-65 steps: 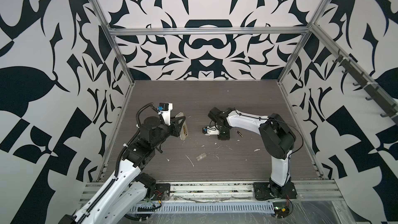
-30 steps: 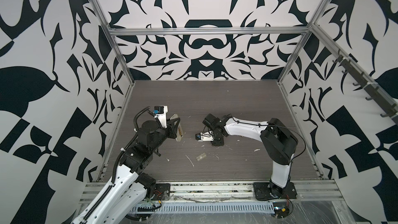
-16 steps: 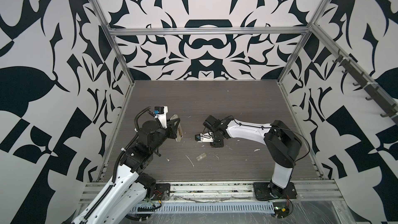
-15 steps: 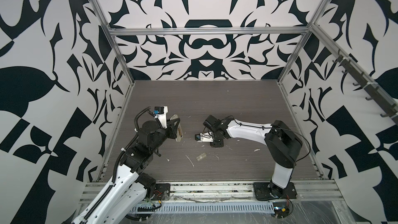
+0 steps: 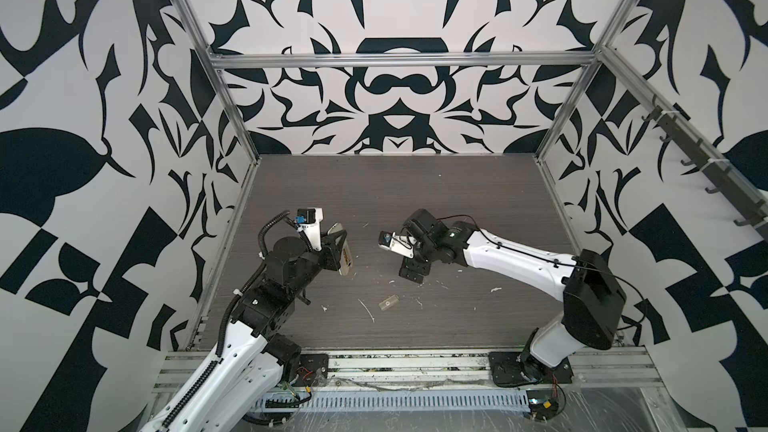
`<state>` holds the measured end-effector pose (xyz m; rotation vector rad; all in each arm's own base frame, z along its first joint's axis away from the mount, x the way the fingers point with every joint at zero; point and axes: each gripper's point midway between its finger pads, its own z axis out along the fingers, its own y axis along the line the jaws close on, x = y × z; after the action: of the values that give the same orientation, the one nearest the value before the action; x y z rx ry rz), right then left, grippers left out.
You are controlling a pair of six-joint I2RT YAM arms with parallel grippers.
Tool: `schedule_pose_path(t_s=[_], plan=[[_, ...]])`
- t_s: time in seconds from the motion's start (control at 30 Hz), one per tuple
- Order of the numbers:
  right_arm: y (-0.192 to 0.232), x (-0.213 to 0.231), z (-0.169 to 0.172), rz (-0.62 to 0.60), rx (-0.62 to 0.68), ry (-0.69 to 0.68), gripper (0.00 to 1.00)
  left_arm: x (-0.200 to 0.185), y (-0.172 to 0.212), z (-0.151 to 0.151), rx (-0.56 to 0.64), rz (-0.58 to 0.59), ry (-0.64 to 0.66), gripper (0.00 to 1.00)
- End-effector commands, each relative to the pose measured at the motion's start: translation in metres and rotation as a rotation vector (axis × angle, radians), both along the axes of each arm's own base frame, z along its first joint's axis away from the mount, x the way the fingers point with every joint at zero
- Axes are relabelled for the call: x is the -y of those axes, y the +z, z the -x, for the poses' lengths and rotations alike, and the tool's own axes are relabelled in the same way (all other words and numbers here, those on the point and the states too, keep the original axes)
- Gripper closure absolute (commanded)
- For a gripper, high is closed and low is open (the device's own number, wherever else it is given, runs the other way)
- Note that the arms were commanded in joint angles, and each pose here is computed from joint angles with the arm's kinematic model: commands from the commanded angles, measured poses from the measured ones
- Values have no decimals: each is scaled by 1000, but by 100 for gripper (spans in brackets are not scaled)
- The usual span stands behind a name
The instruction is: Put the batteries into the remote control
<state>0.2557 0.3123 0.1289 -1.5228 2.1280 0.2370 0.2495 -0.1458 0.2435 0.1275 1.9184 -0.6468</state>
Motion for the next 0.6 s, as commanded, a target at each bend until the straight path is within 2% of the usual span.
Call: schedule_pose_path(t_s=[0.0,0.07,0.2,0.37,0.47,0.57], plan=[[38,-7,-5,-86,-88,-210,0,1,10,1,45,17,-6,100],[48,-3,-10,-78,-108,-289,0,0,10,1,50,23,-6,100],[66,4,-20,-137,-166,-476,0,-2,13,3,69,34,-1,98],[87,7,-23,-223,-227,-643,0,0,24,8,111,62,-23,97],[94,11,-27,-355,-275,-770,0,1,27,11,121,75,-34,95],[88,11,-26,-544,-439,-838,0,0,26,12,123,83,-30,95]])
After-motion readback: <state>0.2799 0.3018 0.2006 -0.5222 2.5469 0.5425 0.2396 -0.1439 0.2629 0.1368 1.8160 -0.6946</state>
